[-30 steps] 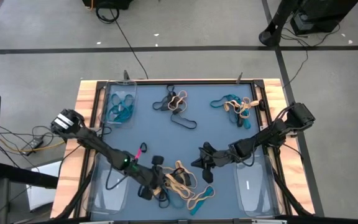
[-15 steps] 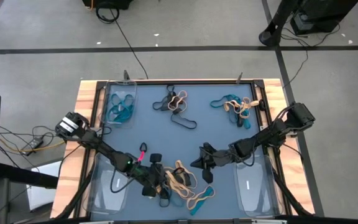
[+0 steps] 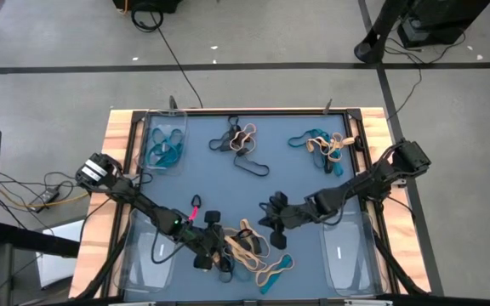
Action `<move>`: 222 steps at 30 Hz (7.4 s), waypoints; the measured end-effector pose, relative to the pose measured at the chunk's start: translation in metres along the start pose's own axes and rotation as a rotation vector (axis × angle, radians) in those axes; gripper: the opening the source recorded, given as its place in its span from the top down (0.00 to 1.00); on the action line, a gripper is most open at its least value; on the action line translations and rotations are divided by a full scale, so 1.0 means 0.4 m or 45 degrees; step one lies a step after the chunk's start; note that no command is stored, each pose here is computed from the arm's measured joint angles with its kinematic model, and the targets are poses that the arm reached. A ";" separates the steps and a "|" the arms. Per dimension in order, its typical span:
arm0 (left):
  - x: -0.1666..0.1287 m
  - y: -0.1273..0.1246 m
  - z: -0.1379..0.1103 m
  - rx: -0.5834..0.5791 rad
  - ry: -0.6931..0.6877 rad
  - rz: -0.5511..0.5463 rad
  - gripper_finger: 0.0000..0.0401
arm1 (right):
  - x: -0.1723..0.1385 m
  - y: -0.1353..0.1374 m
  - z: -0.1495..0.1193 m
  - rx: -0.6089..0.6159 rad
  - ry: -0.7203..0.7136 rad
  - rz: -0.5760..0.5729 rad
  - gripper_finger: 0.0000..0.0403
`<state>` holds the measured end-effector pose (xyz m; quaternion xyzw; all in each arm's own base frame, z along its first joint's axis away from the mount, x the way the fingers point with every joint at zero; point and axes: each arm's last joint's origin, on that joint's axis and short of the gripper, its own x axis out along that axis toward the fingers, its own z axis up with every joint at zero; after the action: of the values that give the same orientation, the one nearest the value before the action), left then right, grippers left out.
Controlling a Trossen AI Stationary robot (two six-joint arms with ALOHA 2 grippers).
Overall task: Sort rubber bands into baskets
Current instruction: Put the blue rubber band into the top transparent bin
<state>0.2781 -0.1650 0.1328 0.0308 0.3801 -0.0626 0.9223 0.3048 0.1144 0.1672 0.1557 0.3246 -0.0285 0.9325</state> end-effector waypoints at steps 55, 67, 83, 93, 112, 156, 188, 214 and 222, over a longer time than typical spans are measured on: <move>-0.535 0.502 -0.055 -0.847 0.150 1.430 0.95 | -0.030 0.080 -0.066 -0.016 0.014 0.045 0.92; -0.560 0.549 -0.112 -0.934 0.477 1.470 0.95 | -0.044 0.105 -0.089 -0.064 0.023 0.051 0.77; -0.562 0.583 -0.148 -1.041 0.700 1.458 0.66 | -0.051 0.111 -0.121 -0.183 0.219 0.156 0.58; -0.619 0.556 -0.105 -0.969 0.223 1.425 0.51 | -0.058 0.120 -0.138 -0.191 0.333 0.244 0.60; -0.503 0.452 0.007 -0.673 -0.572 0.675 0.52 | -0.068 0.119 -0.164 -0.364 0.459 0.285 0.60; -0.162 0.171 0.040 -0.278 -0.694 0.279 0.52 | 0.003 0.072 -0.027 -0.179 0.122 0.164 0.98; -0.054 0.202 0.027 -0.451 -0.734 0.301 0.52 | 0.019 -0.028 0.147 -0.186 -0.531 -0.065 0.98; -0.150 0.244 0.043 -0.474 -0.611 0.270 0.99 | 0.038 -0.030 0.057 -0.026 -0.115 -0.086 0.67; -0.261 0.313 0.028 -0.573 -0.543 0.535 0.99 | 0.045 -0.017 0.014 0.007 -0.059 -0.207 0.64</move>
<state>0.2299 -0.0326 0.2155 -0.1091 0.1691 0.2084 0.9571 0.3212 0.1070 0.1587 0.1307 0.3143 -0.1085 0.9340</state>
